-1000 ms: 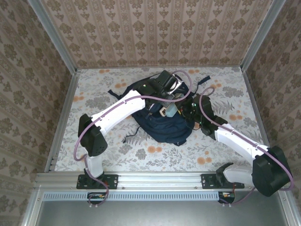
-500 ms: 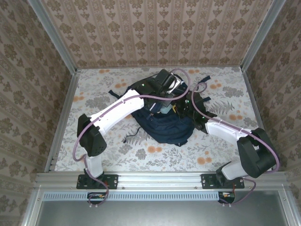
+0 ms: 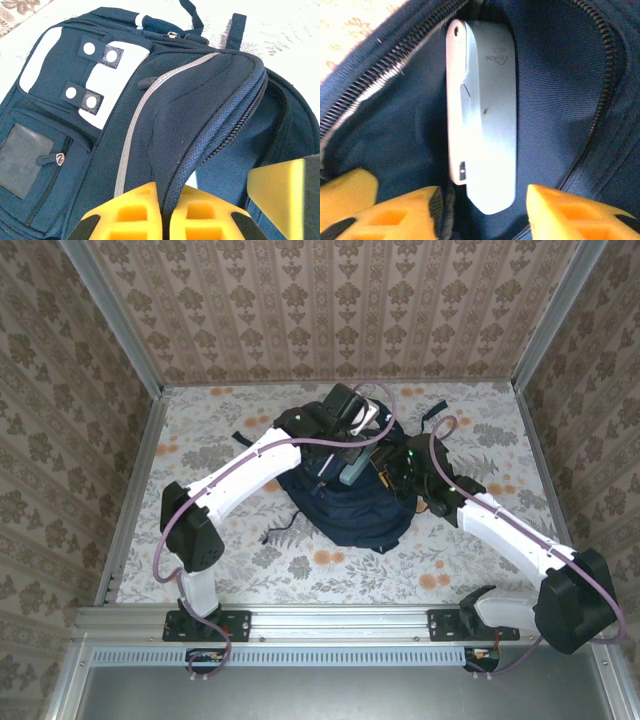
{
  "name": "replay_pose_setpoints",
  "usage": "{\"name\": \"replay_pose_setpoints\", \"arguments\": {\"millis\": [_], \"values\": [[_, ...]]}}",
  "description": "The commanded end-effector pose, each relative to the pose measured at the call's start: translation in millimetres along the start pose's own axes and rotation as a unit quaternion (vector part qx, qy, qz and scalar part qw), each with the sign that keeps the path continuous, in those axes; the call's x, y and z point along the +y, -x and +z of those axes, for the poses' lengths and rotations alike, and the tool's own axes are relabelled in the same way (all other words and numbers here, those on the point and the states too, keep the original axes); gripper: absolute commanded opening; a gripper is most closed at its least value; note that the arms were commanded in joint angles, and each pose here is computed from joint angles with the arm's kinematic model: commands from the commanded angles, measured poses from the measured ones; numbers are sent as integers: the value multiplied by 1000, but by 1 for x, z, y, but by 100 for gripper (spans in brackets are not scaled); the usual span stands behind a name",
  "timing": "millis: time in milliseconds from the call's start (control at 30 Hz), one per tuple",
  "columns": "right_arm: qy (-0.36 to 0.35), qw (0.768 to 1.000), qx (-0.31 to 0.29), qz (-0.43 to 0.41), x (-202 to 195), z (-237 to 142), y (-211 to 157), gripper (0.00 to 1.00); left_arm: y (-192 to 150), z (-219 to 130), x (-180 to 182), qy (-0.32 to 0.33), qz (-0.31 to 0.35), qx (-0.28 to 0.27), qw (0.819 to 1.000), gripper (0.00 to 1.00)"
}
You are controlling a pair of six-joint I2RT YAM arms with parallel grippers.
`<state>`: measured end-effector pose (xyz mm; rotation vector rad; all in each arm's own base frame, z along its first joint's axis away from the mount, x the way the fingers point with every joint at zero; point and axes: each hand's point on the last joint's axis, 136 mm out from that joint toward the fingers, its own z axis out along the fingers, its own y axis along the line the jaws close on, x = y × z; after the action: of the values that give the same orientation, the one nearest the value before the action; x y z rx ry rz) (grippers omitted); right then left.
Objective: Pack books, pencil case, and school supplies into a backpack
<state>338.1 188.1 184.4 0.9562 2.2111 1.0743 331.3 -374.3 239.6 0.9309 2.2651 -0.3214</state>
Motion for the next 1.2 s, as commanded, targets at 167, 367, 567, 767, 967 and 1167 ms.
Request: {"name": "replay_pose_setpoints", "arguments": {"millis": [167, 367, 567, 767, 967, 1167], "values": [[13, 997, 61, -35, 19, 27, -19, 19, 51, -46, -10, -51, -25, -107, 993, 0], [13, 997, 65, -51, 16, 62, -15, 5, 58, -44, -15, -71, -40, -115, 990, 0], [62, 995, 56, -61, 23, 62, 2, 6, 63, -35, -20, -95, -57, -114, 987, 0], [-15, 994, 28, -108, -11, 6, 16, 28, 56, -28, -4, -95, -100, -104, 985, 30], [-128, 986, -8, -107, -91, -42, 31, 44, 34, -40, 28, -87, -160, -99, 978, 61], [-164, 970, -30, -174, -89, -76, 31, 57, -24, -35, 77, -75, -291, -72, 951, 68]]}}
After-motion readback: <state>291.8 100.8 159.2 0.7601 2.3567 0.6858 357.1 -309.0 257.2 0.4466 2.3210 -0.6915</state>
